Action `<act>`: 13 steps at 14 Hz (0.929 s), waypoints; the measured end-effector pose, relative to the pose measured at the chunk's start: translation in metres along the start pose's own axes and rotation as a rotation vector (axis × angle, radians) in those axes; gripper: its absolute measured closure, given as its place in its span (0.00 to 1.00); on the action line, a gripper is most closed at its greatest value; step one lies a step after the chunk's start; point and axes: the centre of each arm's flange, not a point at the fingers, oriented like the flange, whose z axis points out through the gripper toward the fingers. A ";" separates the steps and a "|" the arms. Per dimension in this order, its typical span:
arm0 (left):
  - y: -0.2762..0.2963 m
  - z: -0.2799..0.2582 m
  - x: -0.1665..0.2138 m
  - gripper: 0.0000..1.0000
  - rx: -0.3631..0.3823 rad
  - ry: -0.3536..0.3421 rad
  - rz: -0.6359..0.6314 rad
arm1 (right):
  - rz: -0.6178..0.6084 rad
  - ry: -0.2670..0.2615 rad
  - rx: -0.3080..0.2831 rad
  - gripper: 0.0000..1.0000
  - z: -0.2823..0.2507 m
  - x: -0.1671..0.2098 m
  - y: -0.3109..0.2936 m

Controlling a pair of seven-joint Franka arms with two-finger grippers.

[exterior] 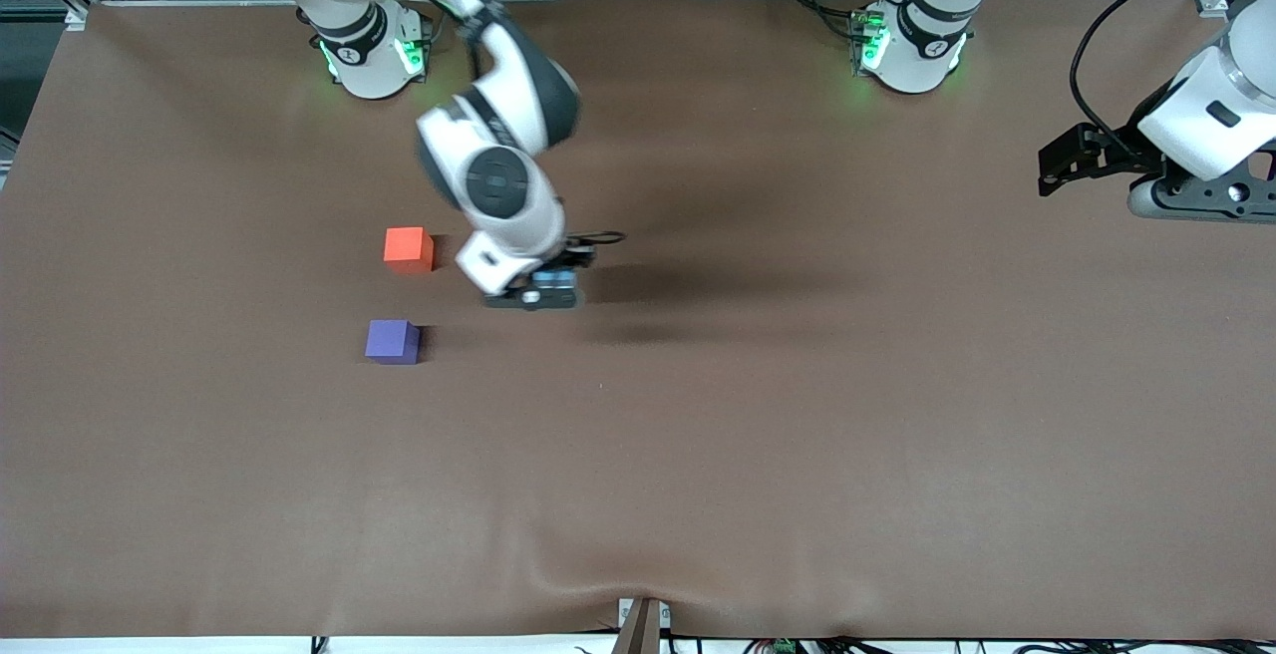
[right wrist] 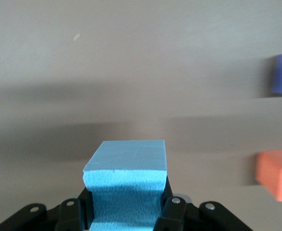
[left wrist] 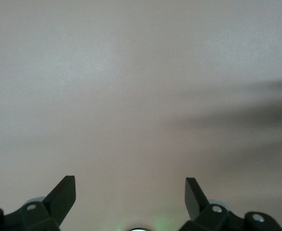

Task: Place blue block between orange and purple blocks
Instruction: 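Carry the blue block with the right gripper toward the orange block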

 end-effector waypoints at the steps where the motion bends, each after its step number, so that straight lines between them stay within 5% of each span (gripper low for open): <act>1: 0.000 0.000 0.000 0.00 0.000 0.001 0.001 | 0.031 -0.003 0.002 0.47 -0.011 0.007 0.026; 7: -0.004 -0.002 0.000 0.00 -0.001 0.004 0.025 | 0.100 -0.063 -0.016 0.47 0.009 0.045 0.166; 13: -0.004 -0.002 0.000 0.00 -0.001 0.005 0.026 | 0.040 -0.026 0.003 0.47 0.046 0.037 0.225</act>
